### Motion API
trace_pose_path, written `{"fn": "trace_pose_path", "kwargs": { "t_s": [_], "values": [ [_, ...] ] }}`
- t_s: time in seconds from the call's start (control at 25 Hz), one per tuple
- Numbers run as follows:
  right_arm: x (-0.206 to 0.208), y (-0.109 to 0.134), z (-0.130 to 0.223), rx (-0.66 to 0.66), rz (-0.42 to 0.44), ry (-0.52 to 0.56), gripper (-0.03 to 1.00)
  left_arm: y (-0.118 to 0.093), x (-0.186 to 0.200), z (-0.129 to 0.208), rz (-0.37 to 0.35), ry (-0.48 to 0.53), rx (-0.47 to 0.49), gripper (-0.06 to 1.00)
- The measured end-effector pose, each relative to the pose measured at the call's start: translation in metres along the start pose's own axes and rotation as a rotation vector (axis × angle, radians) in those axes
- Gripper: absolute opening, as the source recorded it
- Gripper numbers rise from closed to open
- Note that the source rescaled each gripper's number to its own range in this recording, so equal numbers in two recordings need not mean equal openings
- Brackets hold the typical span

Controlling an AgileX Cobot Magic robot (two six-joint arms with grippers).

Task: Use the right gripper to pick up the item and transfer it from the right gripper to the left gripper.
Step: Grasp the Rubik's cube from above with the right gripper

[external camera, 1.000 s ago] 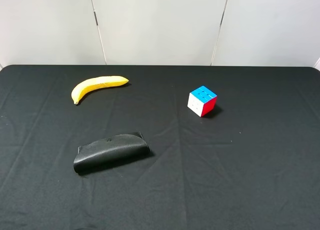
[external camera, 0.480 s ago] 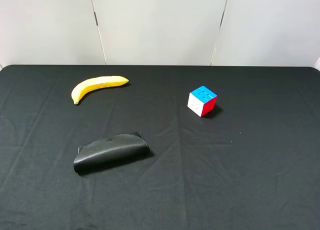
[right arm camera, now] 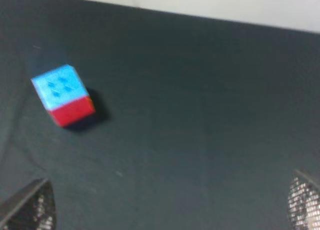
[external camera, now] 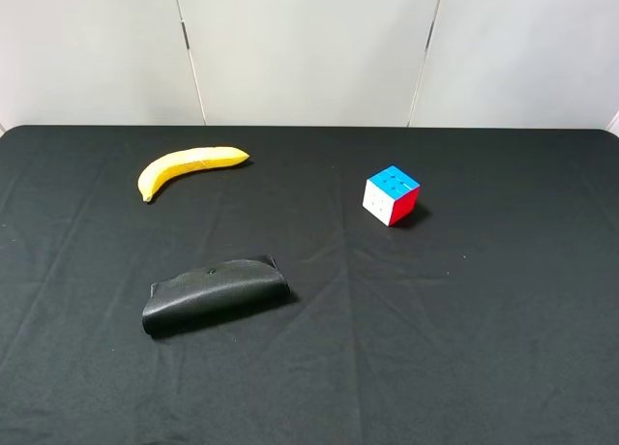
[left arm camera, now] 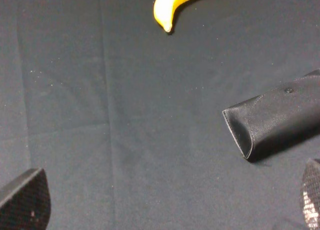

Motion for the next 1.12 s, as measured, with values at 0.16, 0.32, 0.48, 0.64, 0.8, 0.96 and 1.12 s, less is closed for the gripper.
{"fn": "trace_pose_path", "kwargs": {
  "t_s": [0.16,0.32,0.48,0.64,0.8,0.96,1.12],
  "values": [
    [-0.024,0.011,-0.014,0.052,-0.108,0.026,1.00,0.000,0.000,0.000,0.000,0.000,0.000,1.00],
    [-0.053,0.016,-0.019,0.107,-0.189,0.066,1.00,0.000,0.000,0.000,0.000,0.000,0.000,1.00],
    [-0.079,0.017,-0.019,0.160,-0.230,0.109,1.00,0.000,0.000,0.000,0.000,0.000,0.000,1.00],
    [-0.105,0.032,-0.014,0.255,-0.272,0.153,1.00,0.000,0.000,0.000,0.000,0.000,0.000,1.00],
    [-0.130,0.051,-0.003,0.320,-0.289,0.219,1.00,0.000,0.000,0.000,0.000,0.000,0.000,1.00],
    [-0.157,0.063,0.013,0.332,-0.274,0.309,1.00,0.000,0.000,0.000,0.000,0.000,0.000,1.00],
    [-0.173,0.066,0.020,0.303,-0.252,0.369,1.00,0.000,0.000,0.000,0.000,0.000,0.000,1.00]
  ]
}}
Point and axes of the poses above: a point on each arm's last joint axis where the gripper is mounted, x pointing back along that axis away from the gripper, y along the wrist's bending axis when the last joint is at zero, z = x × y, the point moved 5 cm from there along -x, pointing out along that axis toward the gripper, and after that the axes turned 10 degrees about -x, right-handed, at the moved point
